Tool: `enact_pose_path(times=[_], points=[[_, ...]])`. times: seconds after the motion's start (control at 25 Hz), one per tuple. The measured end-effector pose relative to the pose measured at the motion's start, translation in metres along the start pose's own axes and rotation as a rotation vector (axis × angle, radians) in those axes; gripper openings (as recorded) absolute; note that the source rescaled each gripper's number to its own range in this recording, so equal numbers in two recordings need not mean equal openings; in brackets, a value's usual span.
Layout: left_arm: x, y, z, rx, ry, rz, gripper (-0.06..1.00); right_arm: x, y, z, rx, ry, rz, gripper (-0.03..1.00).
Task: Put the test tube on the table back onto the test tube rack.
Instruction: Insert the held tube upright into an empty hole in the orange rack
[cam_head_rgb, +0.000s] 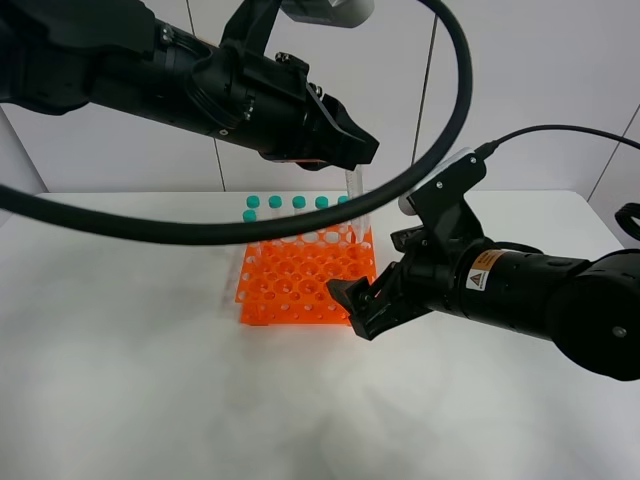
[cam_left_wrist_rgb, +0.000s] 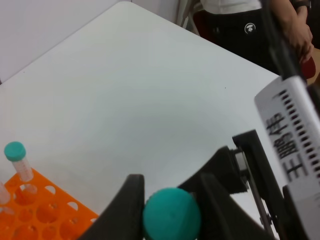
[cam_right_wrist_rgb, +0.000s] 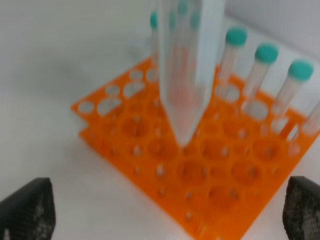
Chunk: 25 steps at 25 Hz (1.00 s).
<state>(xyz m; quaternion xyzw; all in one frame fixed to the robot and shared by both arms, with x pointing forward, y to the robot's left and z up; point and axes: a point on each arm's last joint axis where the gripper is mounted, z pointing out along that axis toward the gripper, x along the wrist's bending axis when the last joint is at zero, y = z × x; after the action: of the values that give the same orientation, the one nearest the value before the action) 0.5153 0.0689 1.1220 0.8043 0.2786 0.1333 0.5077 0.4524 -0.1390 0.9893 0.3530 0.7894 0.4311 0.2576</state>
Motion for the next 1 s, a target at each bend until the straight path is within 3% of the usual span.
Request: enact_pose_path(times=[0.12, 0.36, 0.88, 1.0], points=[[0.000, 0.000, 0.000, 0.000, 0.000, 0.000, 0.00, -0.005, -0.007, 0.000, 0.068, -0.004, 0.020, 0.98], [0.000, 0.000, 0.000, 0.002, -0.002, 0.000, 0.00, -0.039, -0.024, -0.003, 0.209, -0.088, 0.114, 0.98], [-0.001, -0.001, 0.000, 0.009, -0.010, 0.000, 0.00, -0.085, -0.043, -0.015, 0.321, -0.212, 0.176, 0.98], [-0.001, -0.001, 0.000, 0.010, -0.011, 0.000, 0.00, -0.099, -0.046, -0.020, 0.336, -0.261, 0.249, 0.98]])
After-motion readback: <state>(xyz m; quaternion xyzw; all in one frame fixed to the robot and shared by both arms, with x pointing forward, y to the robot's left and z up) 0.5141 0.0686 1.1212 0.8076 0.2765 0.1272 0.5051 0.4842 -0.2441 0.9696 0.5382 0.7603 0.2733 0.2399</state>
